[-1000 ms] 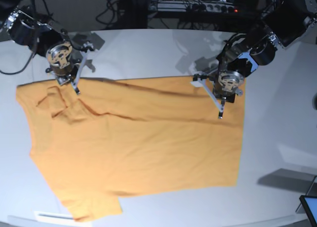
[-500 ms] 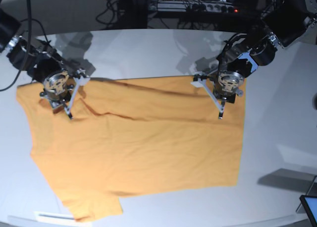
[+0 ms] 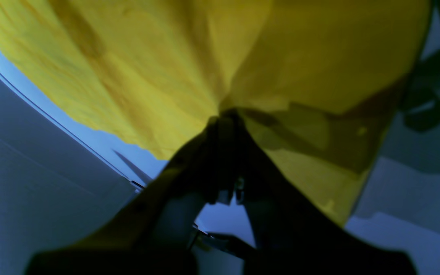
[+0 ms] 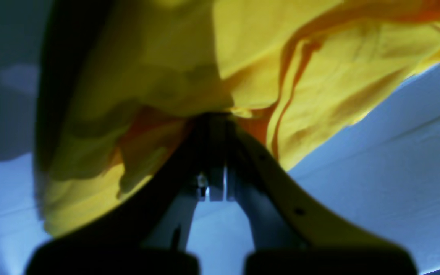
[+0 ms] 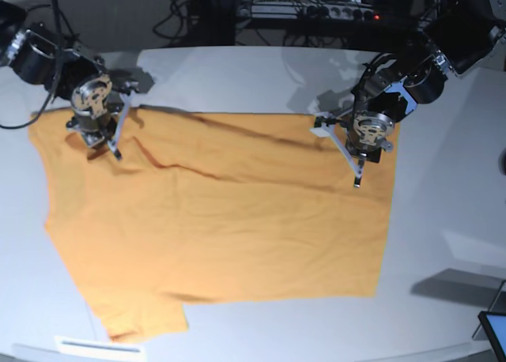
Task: Fold the T-shirt properly
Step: 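Drag the held shoulder edge with both grippers to straighten the shirt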
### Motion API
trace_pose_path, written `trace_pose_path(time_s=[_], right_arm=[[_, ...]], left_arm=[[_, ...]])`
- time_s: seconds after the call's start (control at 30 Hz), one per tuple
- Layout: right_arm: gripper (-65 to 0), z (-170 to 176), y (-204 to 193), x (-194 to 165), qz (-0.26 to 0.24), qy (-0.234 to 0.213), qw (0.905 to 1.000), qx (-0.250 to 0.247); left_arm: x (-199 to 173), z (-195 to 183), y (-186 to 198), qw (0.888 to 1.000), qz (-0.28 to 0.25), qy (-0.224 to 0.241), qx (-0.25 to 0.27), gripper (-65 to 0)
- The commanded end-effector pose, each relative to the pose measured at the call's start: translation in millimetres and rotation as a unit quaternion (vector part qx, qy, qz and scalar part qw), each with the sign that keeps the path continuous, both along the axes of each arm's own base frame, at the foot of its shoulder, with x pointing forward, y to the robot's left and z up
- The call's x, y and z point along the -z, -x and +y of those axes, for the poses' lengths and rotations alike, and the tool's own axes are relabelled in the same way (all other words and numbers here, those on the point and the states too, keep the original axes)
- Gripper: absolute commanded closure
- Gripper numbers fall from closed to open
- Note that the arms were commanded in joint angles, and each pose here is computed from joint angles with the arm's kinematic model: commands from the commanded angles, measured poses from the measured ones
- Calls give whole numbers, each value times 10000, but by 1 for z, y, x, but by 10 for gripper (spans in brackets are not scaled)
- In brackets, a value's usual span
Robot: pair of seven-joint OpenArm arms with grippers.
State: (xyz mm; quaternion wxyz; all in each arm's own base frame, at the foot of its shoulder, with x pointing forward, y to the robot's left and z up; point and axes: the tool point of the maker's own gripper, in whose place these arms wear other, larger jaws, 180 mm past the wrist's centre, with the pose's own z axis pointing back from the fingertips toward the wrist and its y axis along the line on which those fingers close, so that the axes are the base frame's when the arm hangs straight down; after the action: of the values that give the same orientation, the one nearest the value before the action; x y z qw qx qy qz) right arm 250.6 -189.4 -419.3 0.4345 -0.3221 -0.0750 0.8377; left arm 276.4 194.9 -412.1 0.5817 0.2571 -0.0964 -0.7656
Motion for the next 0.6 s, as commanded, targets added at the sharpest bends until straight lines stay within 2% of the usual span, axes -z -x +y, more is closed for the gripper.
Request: trace_pose_path(time_s=[0.0, 0.2, 0.37, 0.57], right_arm=[[0, 3, 20, 9, 431, -106, 9990, -55], [0, -4, 40, 7, 461, -99, 9989, 21], [0, -6, 54, 5, 465, -132, 9988, 69], [0, -4, 67, 6, 483, -102, 9988, 4]], left_arm=[[-4, 5, 4, 9999, 84, -23, 52, 0], [-16, 1, 15, 9996, 45, 47, 278, 0], [-12, 7, 37, 9992, 237, 4, 334, 0], [-5, 17, 62, 9972, 273, -386, 588, 0]])
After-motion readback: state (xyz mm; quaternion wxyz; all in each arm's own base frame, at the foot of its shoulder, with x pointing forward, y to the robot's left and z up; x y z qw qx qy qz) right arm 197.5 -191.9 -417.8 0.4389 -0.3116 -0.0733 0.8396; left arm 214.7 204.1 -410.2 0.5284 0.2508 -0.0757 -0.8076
